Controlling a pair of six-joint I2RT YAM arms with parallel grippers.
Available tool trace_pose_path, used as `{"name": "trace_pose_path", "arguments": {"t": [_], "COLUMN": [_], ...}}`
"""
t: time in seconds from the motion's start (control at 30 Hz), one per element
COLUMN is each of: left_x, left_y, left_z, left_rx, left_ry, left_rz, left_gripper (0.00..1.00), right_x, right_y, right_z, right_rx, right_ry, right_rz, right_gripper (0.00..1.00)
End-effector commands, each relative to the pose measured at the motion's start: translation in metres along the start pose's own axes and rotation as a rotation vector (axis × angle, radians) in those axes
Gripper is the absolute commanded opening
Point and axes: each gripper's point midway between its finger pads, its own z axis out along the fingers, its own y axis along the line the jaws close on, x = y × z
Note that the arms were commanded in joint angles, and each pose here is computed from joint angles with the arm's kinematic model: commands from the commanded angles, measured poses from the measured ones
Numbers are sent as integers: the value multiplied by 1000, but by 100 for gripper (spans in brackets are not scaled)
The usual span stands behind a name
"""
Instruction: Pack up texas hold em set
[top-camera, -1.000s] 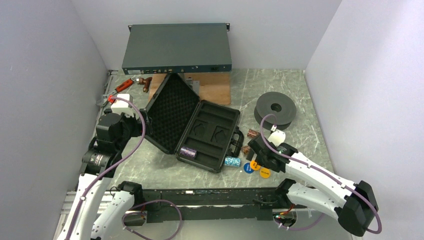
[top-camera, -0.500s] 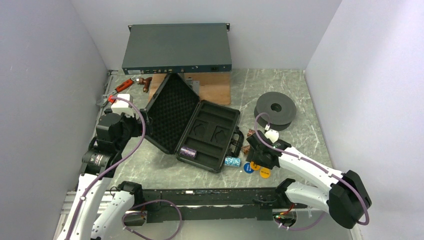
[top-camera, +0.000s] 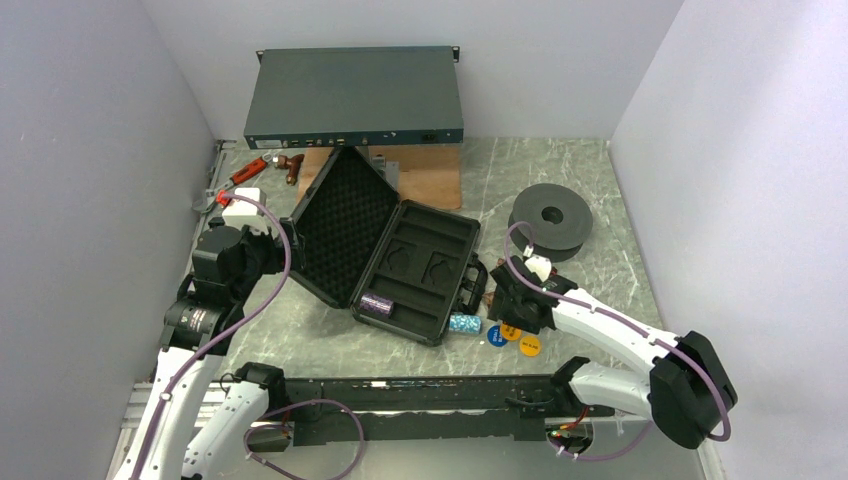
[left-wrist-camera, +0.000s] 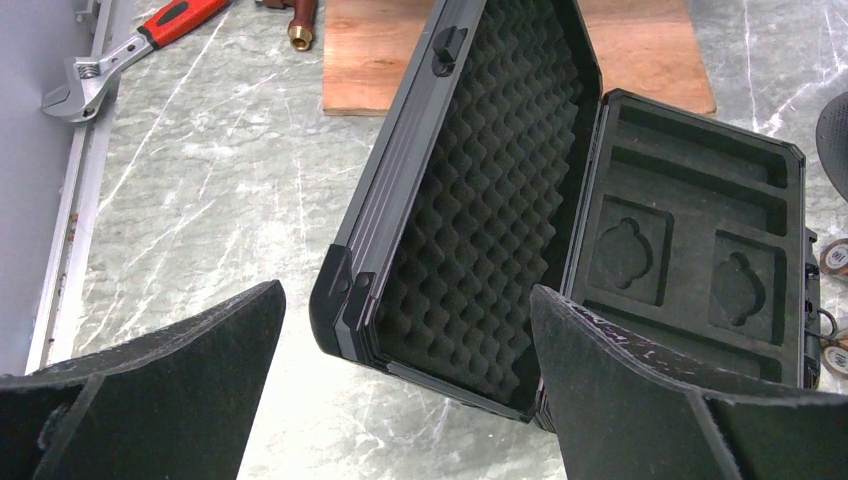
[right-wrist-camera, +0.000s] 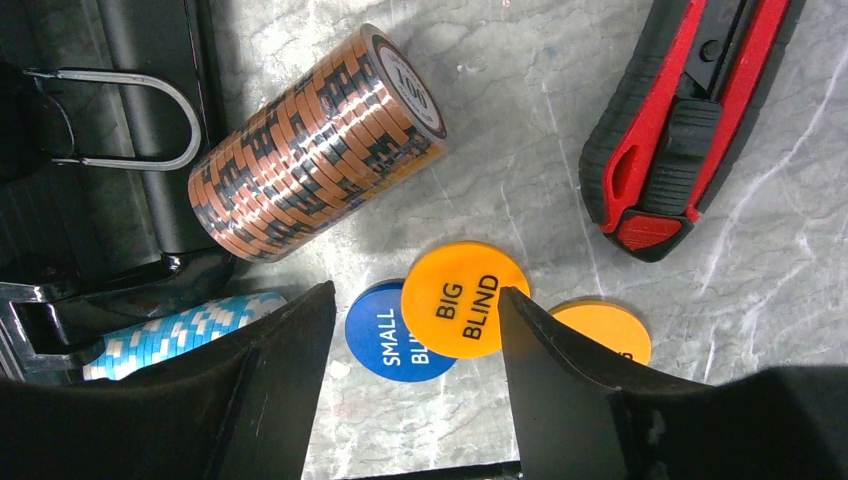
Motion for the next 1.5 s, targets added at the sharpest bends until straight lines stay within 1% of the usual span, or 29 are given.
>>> {"name": "trace_pose_path", "arguments": {"t": [0.0,0.23,0.57,1.0,1.2,1.47], "left_x": [-12,-13,-13,-13,-12,-12], "left_y": [-2,-2,-3,-4,-5,-5], "left_z": [0,-1,-2,-2,-1,-2], "left_rx": [7,7,10,14,17,19], "left_ry": [-39,-44,-45,-45,-42,-43], "left_rz": [5,4,5,6,9,10], "left_gripper": [100,100,100,100,100,100], "right_x": [-6,-3,3,6,9,11], "right_y": [11,-5,-12,-18,-18,-16], "right_z": [1,2,4,5,9,13], "right_rx": [-33,54,59,86,95,90], "right_ry": [-7,1,3,10,23,35], "right_rz": [3,1,17,35,34,16], "right_gripper": [63,62,64,72,72,69]}}
